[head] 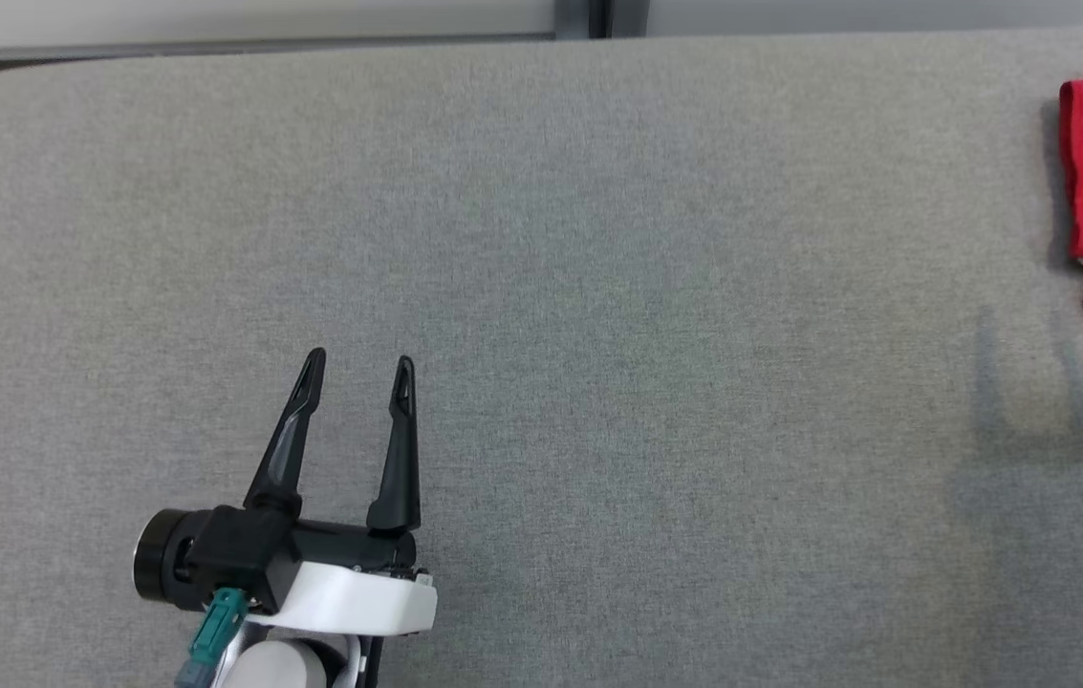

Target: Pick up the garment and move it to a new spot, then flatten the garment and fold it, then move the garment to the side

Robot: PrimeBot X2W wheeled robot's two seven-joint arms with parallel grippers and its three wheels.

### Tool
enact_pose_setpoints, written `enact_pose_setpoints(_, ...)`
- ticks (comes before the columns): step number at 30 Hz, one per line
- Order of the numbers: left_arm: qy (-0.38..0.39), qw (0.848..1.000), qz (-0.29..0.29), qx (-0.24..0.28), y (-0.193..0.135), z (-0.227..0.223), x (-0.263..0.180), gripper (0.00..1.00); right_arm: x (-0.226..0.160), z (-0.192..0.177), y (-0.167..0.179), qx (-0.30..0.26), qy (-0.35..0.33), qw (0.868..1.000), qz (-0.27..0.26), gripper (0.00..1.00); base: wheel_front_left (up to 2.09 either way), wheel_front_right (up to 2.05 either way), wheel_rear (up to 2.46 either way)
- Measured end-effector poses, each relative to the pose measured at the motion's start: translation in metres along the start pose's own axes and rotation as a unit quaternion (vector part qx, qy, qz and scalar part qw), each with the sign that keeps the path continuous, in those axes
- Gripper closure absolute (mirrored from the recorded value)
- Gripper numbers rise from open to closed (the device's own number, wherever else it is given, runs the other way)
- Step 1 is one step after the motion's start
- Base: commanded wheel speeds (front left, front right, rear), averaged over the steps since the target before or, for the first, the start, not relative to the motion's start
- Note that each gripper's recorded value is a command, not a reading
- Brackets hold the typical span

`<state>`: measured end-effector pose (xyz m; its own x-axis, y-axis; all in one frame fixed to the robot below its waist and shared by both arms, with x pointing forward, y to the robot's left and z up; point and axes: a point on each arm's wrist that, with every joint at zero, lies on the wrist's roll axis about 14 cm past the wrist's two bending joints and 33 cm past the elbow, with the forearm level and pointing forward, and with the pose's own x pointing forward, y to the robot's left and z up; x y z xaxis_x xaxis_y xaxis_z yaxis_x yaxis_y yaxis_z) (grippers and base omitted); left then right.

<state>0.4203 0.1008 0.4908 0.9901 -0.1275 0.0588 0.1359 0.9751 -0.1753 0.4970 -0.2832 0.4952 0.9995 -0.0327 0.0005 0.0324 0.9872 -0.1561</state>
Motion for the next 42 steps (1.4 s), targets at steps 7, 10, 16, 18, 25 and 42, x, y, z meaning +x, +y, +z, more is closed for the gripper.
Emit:
enact_pose_setpoints(7,-0.018,0.999,0.032,-0.018,0.01,0.022,-0.031,0.0,-0.065,0.034,0.071,0.071,-0.056,0.994,0.066,0.0,0.0,0.0,0.0)
enact_pose_setpoints(10,-0.019,0.999,0.031,-0.019,0.009,0.025,-0.048,0.0,-0.095,0.042,0.082,0.106,-0.069,0.99,0.063,0.0,0.0,0.0,0.0)
enact_pose_setpoints(16,-0.046,0.998,0.033,-0.02,0.013,0.044,-0.076,0.0,-0.144,0.062,0.102,0.111,-0.099,0.986,0.075,0.0,0.0,0.0,0.0)
enact_pose_setpoints(18,-0.051,0.998,0.026,-0.013,0.011,0.047,-0.081,0.0,-0.157,0.06,0.109,0.112,-0.096,0.986,0.08,0.0,0.0,0.0,0.0)
enact_pose_setpoints(25,-0.028,0.999,0.032,0.005,0.019,0.033,-0.099,0.0,-0.18,0.033,0.118,0.136,-0.053,0.986,0.08,0.0,0.0,0.0,0.0)
enact_pose_setpoints(42,-0.024,0.999,0.027,0.02,0.018,0.03,-0.105,1.0,-0.18,0.035,0.123,0.146,-0.054,0.984,0.084,1.0,0.0,0.0,0.0)
